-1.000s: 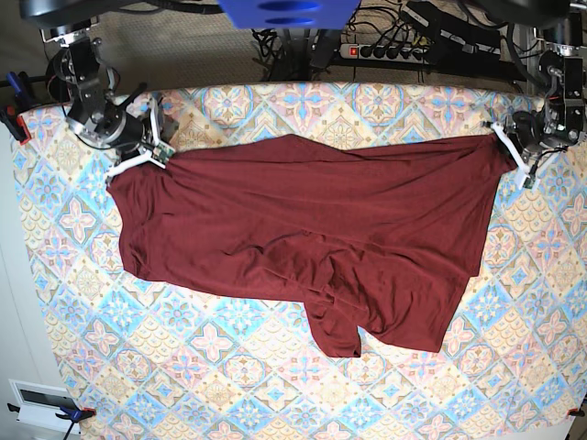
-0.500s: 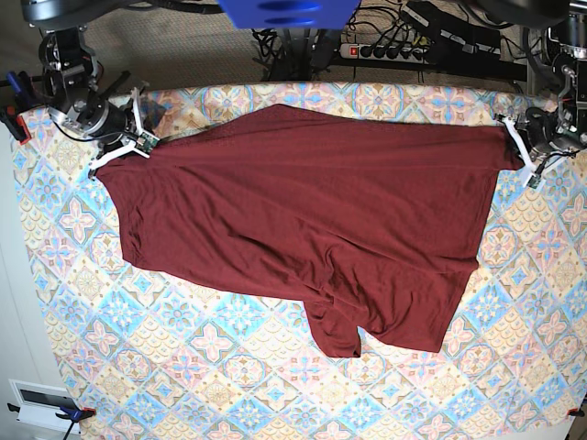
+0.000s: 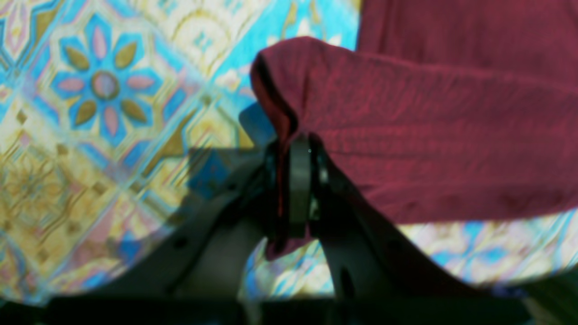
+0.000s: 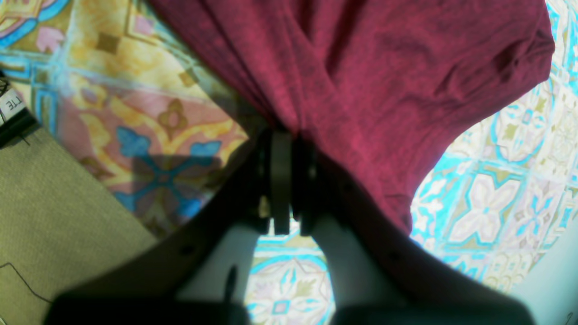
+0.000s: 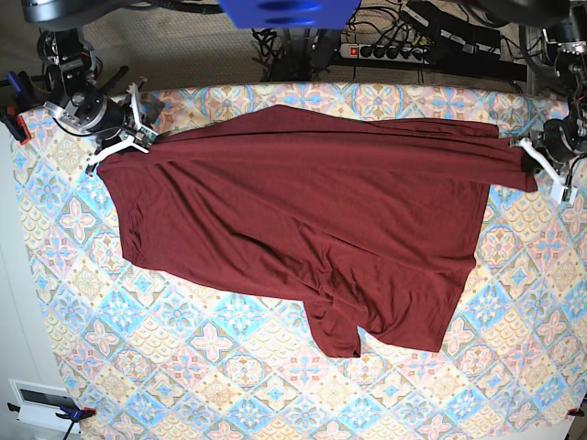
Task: Layout the t-shirt on the table in an organized manner, then fold the t-shirt properly
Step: 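Hold the shirt with both grippers and shift the left gripper along the edge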
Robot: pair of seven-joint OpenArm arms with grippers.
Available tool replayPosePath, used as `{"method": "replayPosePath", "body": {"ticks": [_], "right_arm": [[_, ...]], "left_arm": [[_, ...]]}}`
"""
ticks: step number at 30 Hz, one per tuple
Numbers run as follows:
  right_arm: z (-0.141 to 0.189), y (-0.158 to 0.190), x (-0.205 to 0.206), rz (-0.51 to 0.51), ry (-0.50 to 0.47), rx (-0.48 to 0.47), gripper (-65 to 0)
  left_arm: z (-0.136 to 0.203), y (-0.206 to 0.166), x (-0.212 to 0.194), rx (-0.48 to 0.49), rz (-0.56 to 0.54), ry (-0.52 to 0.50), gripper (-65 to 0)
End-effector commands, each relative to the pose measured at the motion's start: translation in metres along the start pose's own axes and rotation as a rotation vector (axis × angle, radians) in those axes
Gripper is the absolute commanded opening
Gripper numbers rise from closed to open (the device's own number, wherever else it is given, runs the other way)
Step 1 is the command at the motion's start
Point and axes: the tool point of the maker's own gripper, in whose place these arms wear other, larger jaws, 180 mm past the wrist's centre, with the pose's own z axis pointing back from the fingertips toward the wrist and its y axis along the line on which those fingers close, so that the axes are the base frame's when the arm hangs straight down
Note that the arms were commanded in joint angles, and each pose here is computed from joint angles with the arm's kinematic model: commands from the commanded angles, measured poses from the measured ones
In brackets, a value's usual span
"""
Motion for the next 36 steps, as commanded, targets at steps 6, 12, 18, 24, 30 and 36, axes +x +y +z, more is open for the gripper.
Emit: {"method": "replayPosePath", "body": {"ticks": [6, 12, 18, 24, 30, 36], "right_arm": [[0.005, -0.043, 0.011, 0.037, 0.004, -0.100, -65.0], [0.004, -0.044, 0.006, 0.034, 0.030, -0.100, -65.0], [0.002, -0.041, 0.005, 0.030, 0.032, -0.093, -65.0], [-0.002, -0.037, -0.004, 0.011, 0.048, -0.077, -65.0], [-0.004, -0.032, -0.001, 0.018, 0.042, -0.061, -65.0], [-0.007, -0.025, 0.003, 0.029, 0.033, -0.042, -65.0]], "left_arm": [[-0.002, -0.011, 0.019, -0.033, 0.017, -0.069, -61.3], [-0.002, -0.011, 0.004, -0.035, 0.018, 0.017, -61.1], [0.021, -0.036, -0.007, -0.046, -0.131, 0.094, -60.8], [0.033, -0.050, -0.015, -0.052, -0.201, 0.104, -53.7], [0.022, -0.026, -0.053, -0.031, -0.100, 0.209, -51.4], [0.009, -0.029, -0.068, -0.056, -0.066, 0.221, -51.2]]}}
